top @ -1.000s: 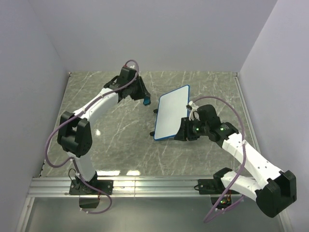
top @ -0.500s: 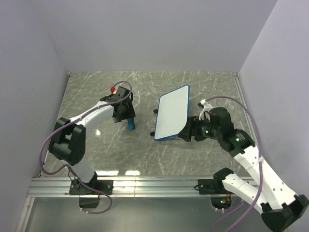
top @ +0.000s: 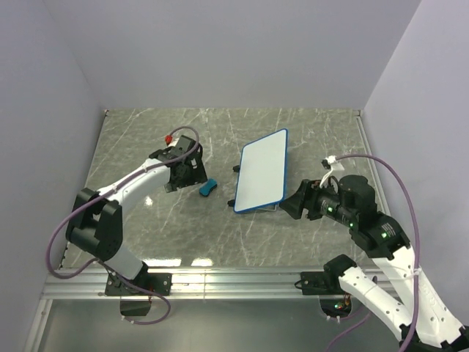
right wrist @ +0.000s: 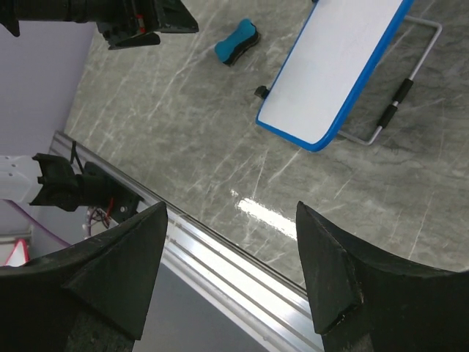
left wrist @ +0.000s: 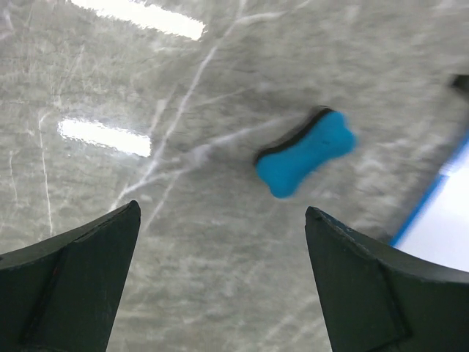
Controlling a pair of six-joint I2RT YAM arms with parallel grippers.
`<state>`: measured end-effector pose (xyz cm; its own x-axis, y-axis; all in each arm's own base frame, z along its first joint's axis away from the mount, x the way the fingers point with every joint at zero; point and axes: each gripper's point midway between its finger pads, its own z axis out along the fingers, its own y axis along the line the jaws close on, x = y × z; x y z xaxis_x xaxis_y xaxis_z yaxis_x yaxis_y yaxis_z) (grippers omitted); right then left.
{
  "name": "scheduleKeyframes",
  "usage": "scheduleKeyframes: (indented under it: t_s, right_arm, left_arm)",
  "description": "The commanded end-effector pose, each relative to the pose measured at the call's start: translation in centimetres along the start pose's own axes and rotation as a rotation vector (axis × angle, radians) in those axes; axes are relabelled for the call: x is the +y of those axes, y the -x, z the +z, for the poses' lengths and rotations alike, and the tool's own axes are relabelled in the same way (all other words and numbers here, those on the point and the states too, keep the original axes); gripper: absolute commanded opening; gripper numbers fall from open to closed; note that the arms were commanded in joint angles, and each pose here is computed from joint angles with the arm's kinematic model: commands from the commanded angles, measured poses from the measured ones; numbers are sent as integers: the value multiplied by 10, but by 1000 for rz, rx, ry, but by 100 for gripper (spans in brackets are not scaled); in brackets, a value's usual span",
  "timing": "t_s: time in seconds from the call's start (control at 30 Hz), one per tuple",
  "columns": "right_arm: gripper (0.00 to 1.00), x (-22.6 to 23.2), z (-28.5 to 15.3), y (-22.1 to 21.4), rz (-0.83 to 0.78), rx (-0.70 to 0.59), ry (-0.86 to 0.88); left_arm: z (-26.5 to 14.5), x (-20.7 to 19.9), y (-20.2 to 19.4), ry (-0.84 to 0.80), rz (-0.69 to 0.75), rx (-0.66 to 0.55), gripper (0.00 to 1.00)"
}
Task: Erase the whiteboard
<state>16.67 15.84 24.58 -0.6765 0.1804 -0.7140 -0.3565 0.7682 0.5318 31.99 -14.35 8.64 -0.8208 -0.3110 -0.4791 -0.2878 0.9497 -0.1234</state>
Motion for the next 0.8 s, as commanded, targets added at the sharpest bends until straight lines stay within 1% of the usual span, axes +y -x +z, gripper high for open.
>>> scheduleKeyframes:
  t_s: [0.0,0.03,0.07,0.13,0.17,0.23,0.27,0.33,0.37,0.43,0.47,0.53,0.67,0.77]
  right_arm:
    - [78,6,-9,5,10,-43,17]
    - [78,8,-12,6,11,-55,29]
    - [78,11,-13,7,17,-62,44]
    - [77,12,-14,8,29,-64,47]
    - [77,14,-16,8,31,-63,53]
    - [75,17,-20,10,31,-78,68]
    - [75,19,-21,11,37,-91,76]
    - [75,21,-27,11,38,-122,94]
    - [75,20,-27,10,48,-125,97]
    - [76,21,-31,7,52,-136,110]
    - [76,18,-29,3,60,-127,105]
    - [75,17,-29,-2,61,-122,107]
    - [76,13,-29,-9,61,-113,105]
    - [75,11,-32,-13,60,-110,96]
  left_arm:
    - [-46,-17,32,-78,-47,-105,99]
    - [-54,-20,36,-99,-52,-118,99]
    - [-71,-25,44,-148,-67,-145,99]
    - [-89,-28,52,-184,-84,-172,99]
    - [-107,-27,61,-202,-101,-208,100]
    - [-124,-25,70,-210,-118,-241,99]
    - [-141,-23,78,-217,-123,-268,100]
    - [-156,-19,86,-212,-127,-294,99]
    - [-171,-18,95,-222,-136,-320,99]
    - [-184,-8,97,-191,-136,-335,100]
    - [-197,-7,104,-203,-148,-358,99]
    - [-208,-2,105,-200,-145,-370,99]
    - [-238,5,112,-239,-152,-420,99]
    - [-251,7,117,-261,-136,-454,99]
